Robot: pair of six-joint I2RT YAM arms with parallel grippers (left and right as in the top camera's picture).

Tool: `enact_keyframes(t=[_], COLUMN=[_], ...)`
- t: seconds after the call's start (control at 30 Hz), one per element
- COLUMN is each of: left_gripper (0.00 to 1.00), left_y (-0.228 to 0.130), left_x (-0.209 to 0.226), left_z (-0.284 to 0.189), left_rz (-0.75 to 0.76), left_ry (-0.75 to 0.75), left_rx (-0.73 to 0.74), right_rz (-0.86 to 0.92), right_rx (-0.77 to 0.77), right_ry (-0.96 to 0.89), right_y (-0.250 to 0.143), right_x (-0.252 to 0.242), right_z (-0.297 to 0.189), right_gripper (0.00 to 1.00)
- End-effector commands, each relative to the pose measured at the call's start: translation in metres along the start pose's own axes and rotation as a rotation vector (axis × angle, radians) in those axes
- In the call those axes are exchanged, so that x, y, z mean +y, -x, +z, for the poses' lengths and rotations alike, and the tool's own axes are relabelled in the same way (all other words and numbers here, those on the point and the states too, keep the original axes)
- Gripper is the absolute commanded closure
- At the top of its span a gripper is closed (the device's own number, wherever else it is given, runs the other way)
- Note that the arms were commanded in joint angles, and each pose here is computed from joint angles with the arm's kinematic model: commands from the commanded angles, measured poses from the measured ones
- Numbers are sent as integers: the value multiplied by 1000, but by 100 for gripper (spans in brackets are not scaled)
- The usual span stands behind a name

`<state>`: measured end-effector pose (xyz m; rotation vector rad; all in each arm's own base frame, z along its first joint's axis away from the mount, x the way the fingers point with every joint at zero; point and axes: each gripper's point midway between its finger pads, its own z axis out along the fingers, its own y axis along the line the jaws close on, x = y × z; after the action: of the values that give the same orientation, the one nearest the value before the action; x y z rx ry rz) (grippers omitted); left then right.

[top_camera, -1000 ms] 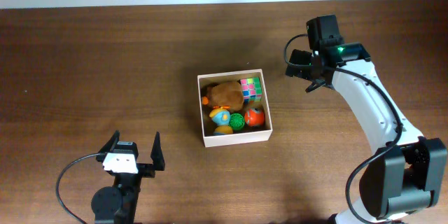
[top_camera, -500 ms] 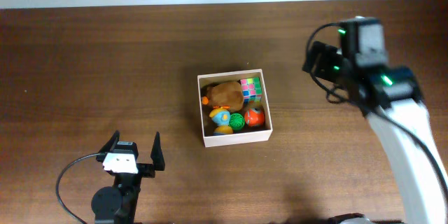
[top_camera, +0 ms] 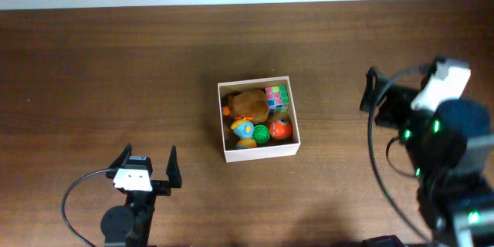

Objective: Pack container

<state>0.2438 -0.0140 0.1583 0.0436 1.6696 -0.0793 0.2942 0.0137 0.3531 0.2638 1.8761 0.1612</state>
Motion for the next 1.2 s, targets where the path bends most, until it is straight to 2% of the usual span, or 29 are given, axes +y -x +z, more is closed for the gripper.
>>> enact_keyframes(t=[0.0,0.33,0.63,0.93,1.17], left_gripper=[1,1,1,1,1], left_y=[-1,-1,-1,-1,-1], left_x=[1,1,1,1,1], left_z=[0,0,0,0,0], left_rz=[16,16,16,16,16], left_ry=[4,4,4,4,4], left_rx=[-2,-2,-2,-2,-2], right_rz=[-11,11,17,21,21], right_rx=[-37,-201,-286,-324,-317], right_ry=[33,96,166,176,166], right_y=[-29,-91,-136,-161,-164], right_x=[-7,-26,-31,-38,-40], right_z=[-4,-18,-7,1,2], right_gripper=[1,1,1,1,1])
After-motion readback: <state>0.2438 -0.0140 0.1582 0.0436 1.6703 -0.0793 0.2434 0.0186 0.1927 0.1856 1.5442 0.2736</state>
